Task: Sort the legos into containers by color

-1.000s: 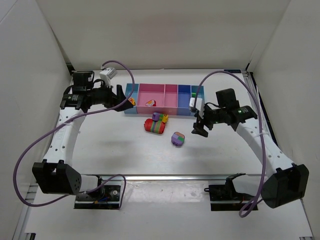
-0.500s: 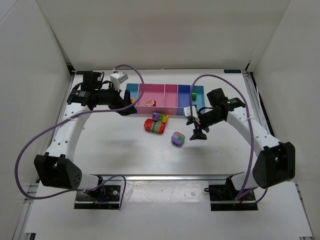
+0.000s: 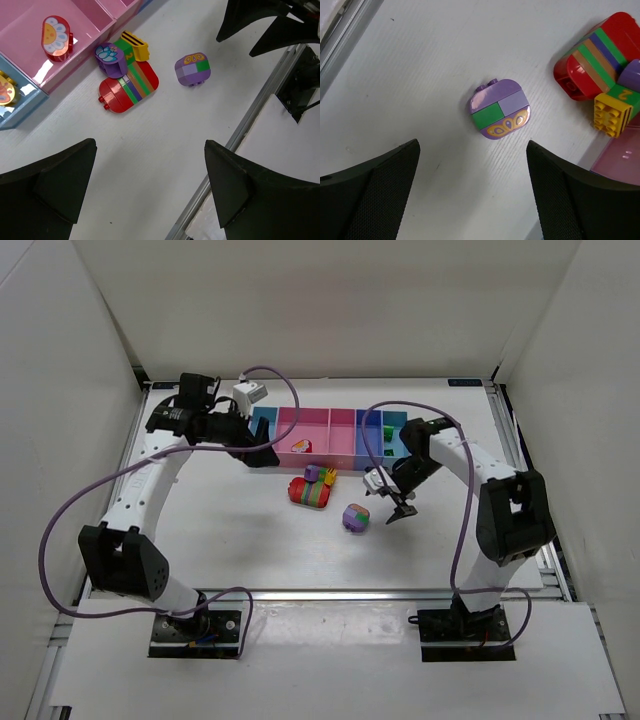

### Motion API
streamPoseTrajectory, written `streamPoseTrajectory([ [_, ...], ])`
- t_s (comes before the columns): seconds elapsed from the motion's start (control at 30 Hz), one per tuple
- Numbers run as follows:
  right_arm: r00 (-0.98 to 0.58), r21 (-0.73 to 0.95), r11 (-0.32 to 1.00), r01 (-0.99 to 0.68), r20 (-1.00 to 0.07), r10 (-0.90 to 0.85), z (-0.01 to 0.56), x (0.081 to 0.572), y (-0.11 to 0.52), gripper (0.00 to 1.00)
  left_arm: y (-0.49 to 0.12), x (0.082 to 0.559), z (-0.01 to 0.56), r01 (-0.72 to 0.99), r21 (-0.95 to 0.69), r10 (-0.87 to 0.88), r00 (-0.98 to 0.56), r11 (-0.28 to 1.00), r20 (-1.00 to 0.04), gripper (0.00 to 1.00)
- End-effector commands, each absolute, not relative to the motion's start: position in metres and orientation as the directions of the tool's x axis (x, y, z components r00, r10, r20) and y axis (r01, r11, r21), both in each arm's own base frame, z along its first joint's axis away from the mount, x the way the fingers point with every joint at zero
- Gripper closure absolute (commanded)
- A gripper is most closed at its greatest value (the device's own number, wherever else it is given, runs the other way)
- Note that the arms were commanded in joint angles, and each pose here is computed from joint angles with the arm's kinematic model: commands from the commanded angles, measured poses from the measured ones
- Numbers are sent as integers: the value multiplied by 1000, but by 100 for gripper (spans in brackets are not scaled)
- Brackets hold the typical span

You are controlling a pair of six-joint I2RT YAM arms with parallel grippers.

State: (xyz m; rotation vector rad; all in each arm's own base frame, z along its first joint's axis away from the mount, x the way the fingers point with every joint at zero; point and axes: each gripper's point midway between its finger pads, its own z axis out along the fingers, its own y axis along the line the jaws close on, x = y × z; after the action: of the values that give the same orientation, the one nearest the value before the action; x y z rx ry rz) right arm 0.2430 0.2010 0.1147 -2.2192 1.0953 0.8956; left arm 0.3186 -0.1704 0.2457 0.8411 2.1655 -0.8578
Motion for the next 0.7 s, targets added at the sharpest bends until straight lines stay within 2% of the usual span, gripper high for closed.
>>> streamPoseTrajectory([
  [0.0, 802, -470, -746, -472, -579, -143, 121, 255, 218, 10, -174, 322, 261, 766, -315, 313, -548, 561, -775, 1],
  [0.17, 805, -438, -789, -431, -582, -117, 101, 256, 227, 5, -172, 329, 258, 755, -304, 318, -554, 581, -769, 1],
  [0.2, 840, -462, -795, -394, -532, -107, 94, 265, 233, 1, -172, 330, 257, 752, -305, 316, -557, 585, -768, 1],
  [0.53, 876, -459, -815, -354, -468, -117, 73, 294, 258, 1, -170, 337, 250, 726, -319, 309, -587, 609, -748, 1],
  [0.67, 870, -436, -828, -352, -480, -117, 65, 296, 262, 1, -170, 340, 250, 725, -312, 311, -585, 614, -749, 1],
])
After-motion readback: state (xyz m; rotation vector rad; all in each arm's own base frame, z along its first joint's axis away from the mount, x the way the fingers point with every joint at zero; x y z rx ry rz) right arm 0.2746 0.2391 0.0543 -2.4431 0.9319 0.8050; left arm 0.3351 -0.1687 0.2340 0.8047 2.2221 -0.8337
